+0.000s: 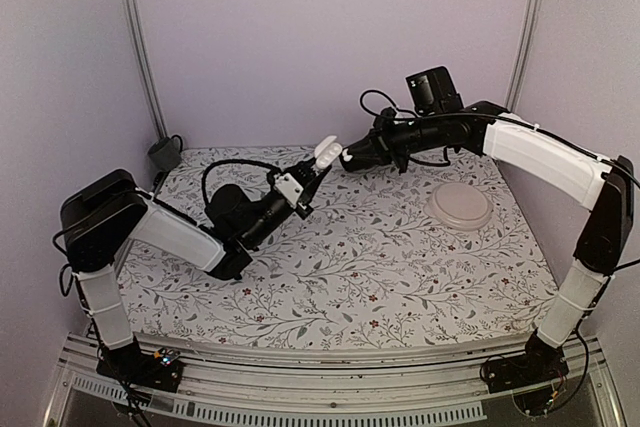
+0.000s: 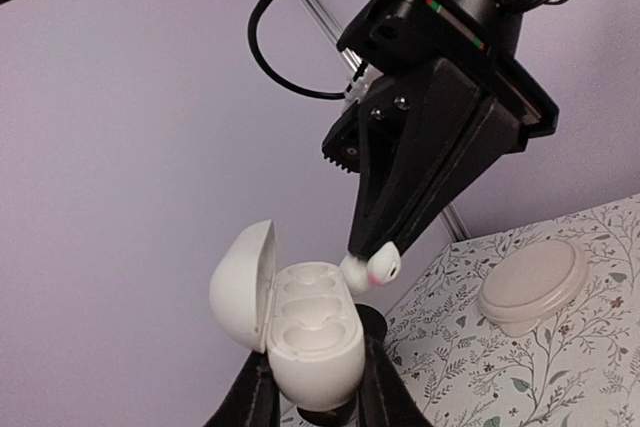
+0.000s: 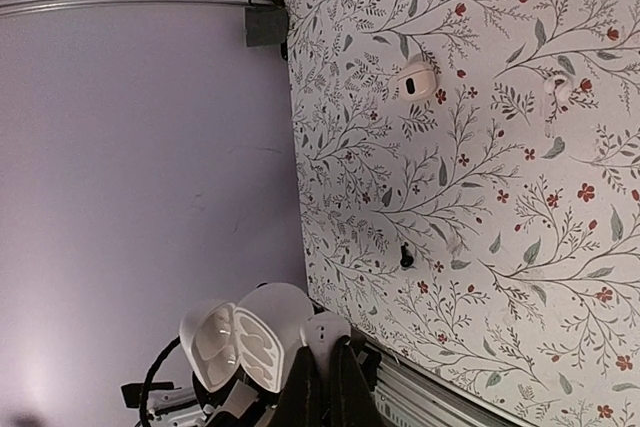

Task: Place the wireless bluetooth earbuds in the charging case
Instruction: Insert the left earbud into the right side groove of the charging case, then pick up the left earbud from the right side groove of the charging case.

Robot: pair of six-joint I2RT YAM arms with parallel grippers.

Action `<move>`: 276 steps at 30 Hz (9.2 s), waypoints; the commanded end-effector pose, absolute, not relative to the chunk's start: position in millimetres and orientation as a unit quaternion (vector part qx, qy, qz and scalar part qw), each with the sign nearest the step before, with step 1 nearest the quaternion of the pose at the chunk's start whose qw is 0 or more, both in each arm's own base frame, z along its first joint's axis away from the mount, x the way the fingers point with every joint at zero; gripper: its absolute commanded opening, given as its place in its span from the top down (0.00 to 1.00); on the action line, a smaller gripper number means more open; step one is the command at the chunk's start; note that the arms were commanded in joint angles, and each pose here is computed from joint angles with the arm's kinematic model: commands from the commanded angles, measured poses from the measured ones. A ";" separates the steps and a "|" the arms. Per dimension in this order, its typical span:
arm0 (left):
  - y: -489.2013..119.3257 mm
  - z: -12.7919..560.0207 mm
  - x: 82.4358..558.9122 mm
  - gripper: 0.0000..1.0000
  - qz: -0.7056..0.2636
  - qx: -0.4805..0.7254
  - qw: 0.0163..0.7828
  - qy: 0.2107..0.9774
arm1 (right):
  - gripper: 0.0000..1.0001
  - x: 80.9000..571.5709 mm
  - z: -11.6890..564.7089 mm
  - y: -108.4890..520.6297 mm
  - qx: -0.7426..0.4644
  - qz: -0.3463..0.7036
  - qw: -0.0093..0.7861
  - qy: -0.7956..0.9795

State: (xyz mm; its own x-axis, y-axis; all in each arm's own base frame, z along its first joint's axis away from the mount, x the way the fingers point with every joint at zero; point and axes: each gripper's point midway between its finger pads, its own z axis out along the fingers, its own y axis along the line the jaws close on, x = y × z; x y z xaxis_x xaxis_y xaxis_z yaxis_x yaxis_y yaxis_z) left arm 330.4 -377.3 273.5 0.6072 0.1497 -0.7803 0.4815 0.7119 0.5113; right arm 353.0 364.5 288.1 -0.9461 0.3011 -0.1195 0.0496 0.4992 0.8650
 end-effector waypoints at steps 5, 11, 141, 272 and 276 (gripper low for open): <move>-386.8 271.2 327.3 1.00 -0.100 0.371 0.821 0.422 | 0.98 352.3 314.2 353.8 0.121 0.504 0.153 0.842; -391.8 264.6 330.0 1.00 -0.102 0.378 0.815 0.427 | 0.98 351.7 311.0 355.3 0.124 0.507 0.148 0.840; -370.5 278.4 344.8 1.00 -0.394 0.234 0.784 0.418 | 0.69 342.5 307.6 361.2 0.035 0.429 0.172 0.886; -338.0 359.9 236.1 1.00 -0.624 0.422 0.589 0.291 | 0.88 235.5 327.9 392.0 -0.485 0.379 0.302 0.728; -339.1 359.3 235.6 1.00 -0.625 0.429 0.584 0.289 | 0.88 229.3 322.8 394.7 -0.496 0.388 0.282 0.724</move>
State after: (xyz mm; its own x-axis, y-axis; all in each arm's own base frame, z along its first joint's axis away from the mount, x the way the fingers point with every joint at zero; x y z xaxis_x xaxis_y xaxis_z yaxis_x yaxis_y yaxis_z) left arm 259.0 -365.2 308.9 -0.1953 -0.3072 -0.9314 0.9759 -0.1553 -0.1534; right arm 246.3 390.1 326.8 -0.3481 -0.4613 -0.8161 -0.9290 0.2866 0.2343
